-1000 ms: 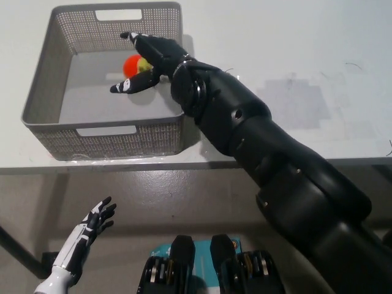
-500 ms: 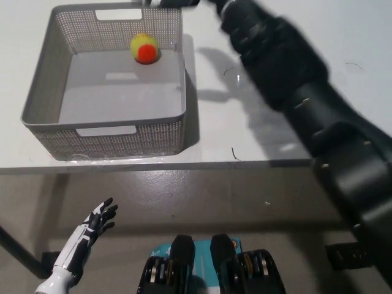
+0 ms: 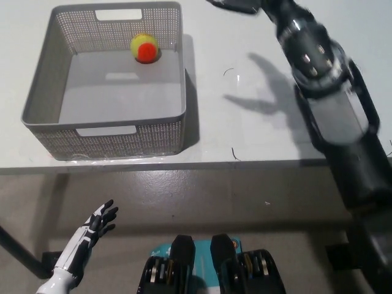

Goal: Use the right hand to pick up a tennis ball and put it into a container on the left side

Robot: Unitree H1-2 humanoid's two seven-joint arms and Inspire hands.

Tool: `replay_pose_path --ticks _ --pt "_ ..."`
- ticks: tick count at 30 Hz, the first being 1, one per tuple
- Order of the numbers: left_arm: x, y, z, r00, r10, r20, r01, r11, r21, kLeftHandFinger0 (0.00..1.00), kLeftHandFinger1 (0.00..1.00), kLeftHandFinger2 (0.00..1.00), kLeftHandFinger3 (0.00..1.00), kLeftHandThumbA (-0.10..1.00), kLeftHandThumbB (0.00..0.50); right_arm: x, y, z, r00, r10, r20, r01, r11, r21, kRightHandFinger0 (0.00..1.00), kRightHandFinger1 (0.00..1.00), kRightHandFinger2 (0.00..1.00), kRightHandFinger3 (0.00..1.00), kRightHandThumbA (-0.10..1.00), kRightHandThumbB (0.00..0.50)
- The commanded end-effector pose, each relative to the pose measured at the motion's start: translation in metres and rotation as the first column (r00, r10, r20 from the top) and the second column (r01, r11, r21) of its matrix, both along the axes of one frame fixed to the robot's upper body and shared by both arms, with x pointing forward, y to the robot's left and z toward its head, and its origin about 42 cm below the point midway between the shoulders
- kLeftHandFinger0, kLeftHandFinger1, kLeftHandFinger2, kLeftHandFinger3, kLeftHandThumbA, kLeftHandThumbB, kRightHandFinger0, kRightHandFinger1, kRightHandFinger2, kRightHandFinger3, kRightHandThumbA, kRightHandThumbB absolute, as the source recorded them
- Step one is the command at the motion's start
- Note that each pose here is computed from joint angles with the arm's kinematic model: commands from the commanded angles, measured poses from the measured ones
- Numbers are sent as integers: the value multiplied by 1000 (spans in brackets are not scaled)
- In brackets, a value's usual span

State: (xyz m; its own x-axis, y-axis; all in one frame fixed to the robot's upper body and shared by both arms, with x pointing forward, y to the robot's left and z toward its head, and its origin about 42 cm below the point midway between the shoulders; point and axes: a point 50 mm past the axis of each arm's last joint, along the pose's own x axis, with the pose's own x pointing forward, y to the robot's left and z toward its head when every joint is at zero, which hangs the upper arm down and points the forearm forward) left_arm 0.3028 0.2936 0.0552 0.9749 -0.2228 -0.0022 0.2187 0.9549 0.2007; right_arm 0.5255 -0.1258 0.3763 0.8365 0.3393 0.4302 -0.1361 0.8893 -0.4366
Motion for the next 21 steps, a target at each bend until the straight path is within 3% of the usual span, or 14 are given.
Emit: replay_pose_path --ticks 1,5,8,15,21 --pt "3 9 11 998 -12 59 11 1000 22 1000 1000 1000 1000 1000 298 -94 -65 20 962 83 262 -160 943 291 1000 1000 1000 1000 1000 349" --pt "2 9 10 998 -13 62 12 1000 22 1000 1000 1000 1000 1000 293 -125 -72 -16 962 78 261 -163 932 323 1000 1000 1000 1000 1000 333" --pt "5 8 12 997 -5 71 5 1000 4 1000 1000 1000 1000 1000 291 -147 -73 -48 970 60 234 -145 920 364 1000 1000 1000 1000 1000 373" --pt "8 3 14 997 11 74 -10 1000 -18 1000 1000 1000 1000 1000 295 -180 -73 -120 992 67 107 -101 927 362 1000 1000 1000 1000 1000 288" --pt "2 2 11 998 24 63 -22 999 -33 1000 1000 1000 1000 1000 313 -192 -75 -187 994 93 -63 -64 927 370 1000 1000 1000 1000 1000 268"
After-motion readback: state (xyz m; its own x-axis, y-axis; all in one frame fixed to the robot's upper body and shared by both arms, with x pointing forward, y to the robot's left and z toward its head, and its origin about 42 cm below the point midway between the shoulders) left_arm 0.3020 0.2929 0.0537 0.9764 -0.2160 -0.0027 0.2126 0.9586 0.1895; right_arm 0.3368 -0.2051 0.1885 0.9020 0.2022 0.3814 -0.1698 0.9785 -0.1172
